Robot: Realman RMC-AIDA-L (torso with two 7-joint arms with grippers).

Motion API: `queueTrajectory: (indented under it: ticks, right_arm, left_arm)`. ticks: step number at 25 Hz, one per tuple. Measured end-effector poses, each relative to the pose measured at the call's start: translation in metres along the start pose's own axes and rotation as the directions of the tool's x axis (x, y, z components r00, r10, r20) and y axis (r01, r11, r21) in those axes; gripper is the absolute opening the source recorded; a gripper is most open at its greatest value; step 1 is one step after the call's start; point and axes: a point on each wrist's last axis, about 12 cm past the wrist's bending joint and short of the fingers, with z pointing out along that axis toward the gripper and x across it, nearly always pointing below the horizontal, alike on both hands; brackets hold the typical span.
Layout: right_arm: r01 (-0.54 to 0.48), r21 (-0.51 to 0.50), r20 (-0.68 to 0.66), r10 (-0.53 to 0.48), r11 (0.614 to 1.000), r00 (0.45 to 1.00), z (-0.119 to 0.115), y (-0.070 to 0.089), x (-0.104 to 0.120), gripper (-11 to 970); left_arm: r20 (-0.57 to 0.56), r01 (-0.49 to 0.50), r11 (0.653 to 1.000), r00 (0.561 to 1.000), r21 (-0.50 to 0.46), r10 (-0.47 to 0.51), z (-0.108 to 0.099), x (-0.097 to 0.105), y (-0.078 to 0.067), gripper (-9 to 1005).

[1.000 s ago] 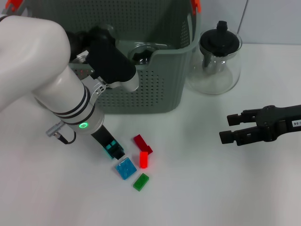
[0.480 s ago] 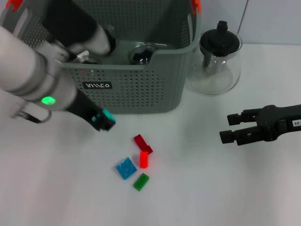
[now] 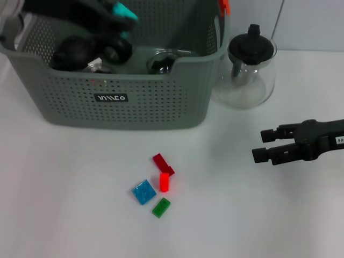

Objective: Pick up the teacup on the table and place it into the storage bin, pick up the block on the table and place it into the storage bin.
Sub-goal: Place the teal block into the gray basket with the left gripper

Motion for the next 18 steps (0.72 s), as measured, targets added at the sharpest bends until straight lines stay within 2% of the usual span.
queueTrajectory:
  ticks: [5,8,12,18]
  right_arm:
    - [-0.007,0.000,0.001,0.007,1.000,1.000,0.000,0.000,0.000,945]
    - [-0.005,0.001,0.001,0.005,1.000,1.000,0.000,0.000,-0.002,945]
    - [-0.002,-0.002,-0.001,0.002,1.000,1.000,0.001,0.000,-0.004,945]
    - [-0.007,0.002,-0.001,0.007,1.000,1.000,0.000,0.000,-0.005,945]
  left_arm:
    - [-0.132,0.045,0.982,0.989,-0.184,-0.070,0.038,-0.004,0.043,406]
    - [-0.215,0.062,0.971,0.970,-0.233,-0.113,0.060,0.002,0.059,406]
    - [-0.268,0.071,0.963,0.953,-0.258,-0.142,0.075,0.008,0.067,406]
    - [-0.280,0.067,0.962,0.949,-0.264,-0.144,0.076,0.010,0.068,435]
